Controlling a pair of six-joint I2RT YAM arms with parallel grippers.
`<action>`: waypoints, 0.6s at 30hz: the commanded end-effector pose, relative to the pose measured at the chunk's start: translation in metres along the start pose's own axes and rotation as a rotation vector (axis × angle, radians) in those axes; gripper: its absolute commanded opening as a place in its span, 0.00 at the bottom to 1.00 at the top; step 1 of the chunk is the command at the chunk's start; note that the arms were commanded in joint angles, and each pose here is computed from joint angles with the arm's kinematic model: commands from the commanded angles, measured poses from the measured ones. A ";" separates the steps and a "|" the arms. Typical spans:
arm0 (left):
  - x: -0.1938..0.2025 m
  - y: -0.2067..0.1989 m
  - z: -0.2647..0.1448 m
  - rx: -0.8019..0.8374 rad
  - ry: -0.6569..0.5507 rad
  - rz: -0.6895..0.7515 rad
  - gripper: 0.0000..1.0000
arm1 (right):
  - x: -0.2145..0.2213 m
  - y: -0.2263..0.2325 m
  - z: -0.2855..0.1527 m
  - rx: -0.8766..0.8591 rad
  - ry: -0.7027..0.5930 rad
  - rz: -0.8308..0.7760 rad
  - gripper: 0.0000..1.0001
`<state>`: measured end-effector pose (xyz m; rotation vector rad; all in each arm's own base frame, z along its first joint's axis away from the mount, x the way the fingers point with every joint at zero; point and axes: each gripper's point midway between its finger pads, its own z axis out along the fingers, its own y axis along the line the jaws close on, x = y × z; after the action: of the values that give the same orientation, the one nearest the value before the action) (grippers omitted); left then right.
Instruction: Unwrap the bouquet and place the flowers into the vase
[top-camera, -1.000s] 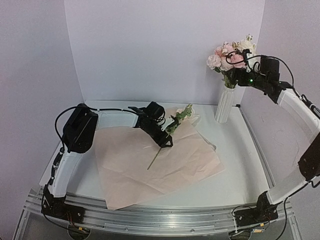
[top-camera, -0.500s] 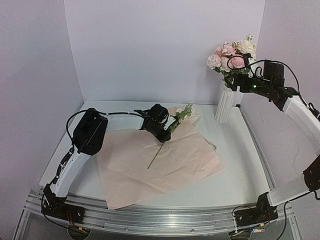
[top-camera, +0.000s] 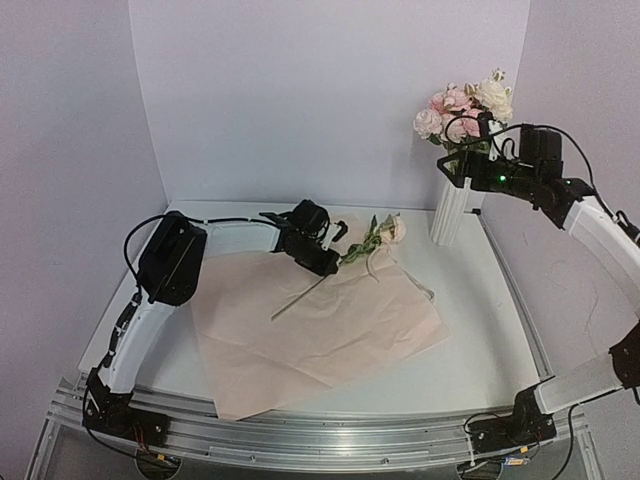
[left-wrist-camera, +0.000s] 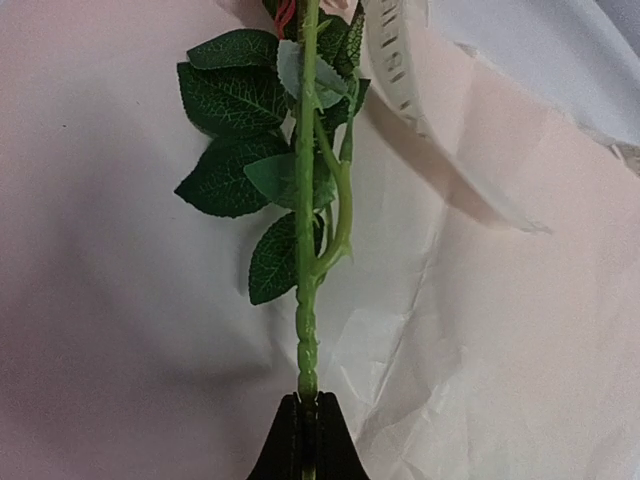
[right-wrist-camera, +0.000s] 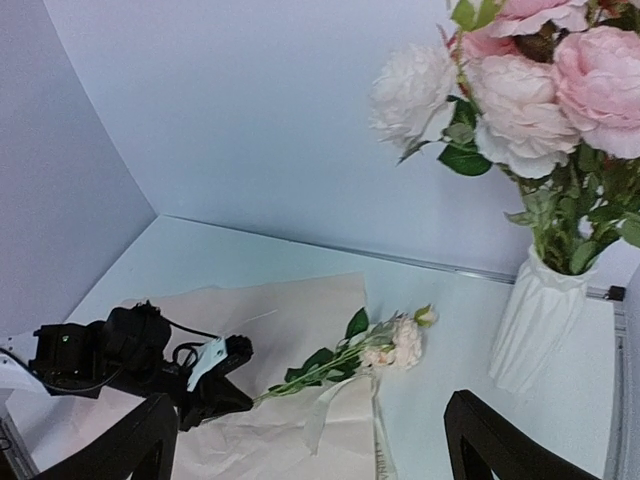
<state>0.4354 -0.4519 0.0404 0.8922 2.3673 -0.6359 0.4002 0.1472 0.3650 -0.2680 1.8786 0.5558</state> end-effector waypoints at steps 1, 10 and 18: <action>-0.098 -0.031 -0.114 0.211 -0.250 -0.097 0.00 | 0.014 0.046 0.021 -0.141 0.065 0.098 0.92; -0.104 -0.052 -0.198 0.398 -0.378 -0.060 0.00 | 0.059 0.147 0.103 -0.358 0.127 0.475 0.91; -0.099 -0.069 -0.235 0.426 -0.485 0.026 0.00 | 0.059 0.169 0.173 -0.406 0.083 0.600 0.88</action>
<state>0.3913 -0.4045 0.2545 0.7725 1.9735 -1.1924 0.4131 0.3749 0.2486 -0.0790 2.1117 1.2316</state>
